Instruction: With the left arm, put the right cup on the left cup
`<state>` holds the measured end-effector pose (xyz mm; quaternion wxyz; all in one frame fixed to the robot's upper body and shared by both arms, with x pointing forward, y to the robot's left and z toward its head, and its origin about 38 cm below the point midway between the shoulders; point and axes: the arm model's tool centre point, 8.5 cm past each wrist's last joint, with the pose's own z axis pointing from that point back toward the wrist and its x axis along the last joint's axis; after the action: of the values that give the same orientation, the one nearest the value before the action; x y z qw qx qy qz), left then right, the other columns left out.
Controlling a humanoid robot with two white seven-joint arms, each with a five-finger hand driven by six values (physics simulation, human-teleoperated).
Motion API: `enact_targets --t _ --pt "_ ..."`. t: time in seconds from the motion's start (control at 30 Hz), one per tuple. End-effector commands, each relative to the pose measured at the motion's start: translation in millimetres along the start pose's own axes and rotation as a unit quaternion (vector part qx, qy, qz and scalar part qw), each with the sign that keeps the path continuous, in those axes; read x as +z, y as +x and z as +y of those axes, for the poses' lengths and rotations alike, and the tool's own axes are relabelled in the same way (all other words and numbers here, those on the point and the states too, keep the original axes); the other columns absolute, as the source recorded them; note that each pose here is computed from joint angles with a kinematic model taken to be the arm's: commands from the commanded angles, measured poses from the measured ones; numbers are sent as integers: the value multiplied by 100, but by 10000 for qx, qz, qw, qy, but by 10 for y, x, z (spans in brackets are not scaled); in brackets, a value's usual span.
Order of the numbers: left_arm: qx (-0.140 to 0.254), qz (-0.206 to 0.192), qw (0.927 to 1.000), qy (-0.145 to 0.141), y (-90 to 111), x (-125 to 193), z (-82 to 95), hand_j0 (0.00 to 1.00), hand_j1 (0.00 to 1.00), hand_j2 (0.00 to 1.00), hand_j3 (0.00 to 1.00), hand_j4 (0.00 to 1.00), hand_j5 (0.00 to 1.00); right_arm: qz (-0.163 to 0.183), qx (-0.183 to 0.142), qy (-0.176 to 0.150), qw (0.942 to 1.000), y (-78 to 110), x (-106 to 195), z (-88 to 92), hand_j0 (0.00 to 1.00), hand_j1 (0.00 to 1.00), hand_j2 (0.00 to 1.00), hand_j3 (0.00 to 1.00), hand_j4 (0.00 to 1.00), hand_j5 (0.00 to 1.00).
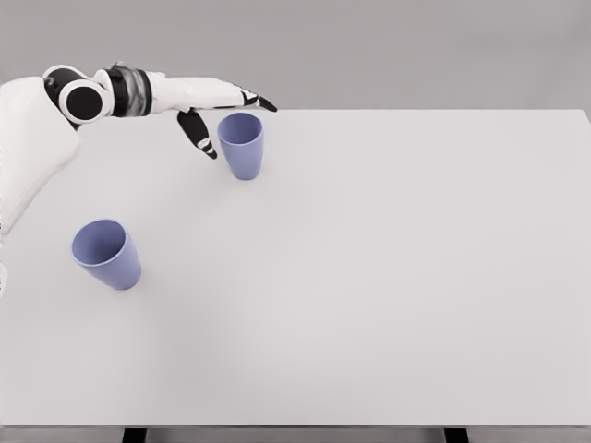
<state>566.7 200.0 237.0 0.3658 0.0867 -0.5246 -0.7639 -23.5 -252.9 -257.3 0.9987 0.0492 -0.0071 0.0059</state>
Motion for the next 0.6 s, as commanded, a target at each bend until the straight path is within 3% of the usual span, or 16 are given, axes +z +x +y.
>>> enact_targets --t 0.0,0.57 --pt "33 -41 10000 13 41 -68 6 100 100 100 100 100 100 8 0 1 10000 -2 0 0 100 100 100 100 100 100" --pt "-46 95 9998 -180 17 -136 -77 99 99 99 99 99 99 0 1 1 10000 0 0 0 100 100 100 100 100 100"
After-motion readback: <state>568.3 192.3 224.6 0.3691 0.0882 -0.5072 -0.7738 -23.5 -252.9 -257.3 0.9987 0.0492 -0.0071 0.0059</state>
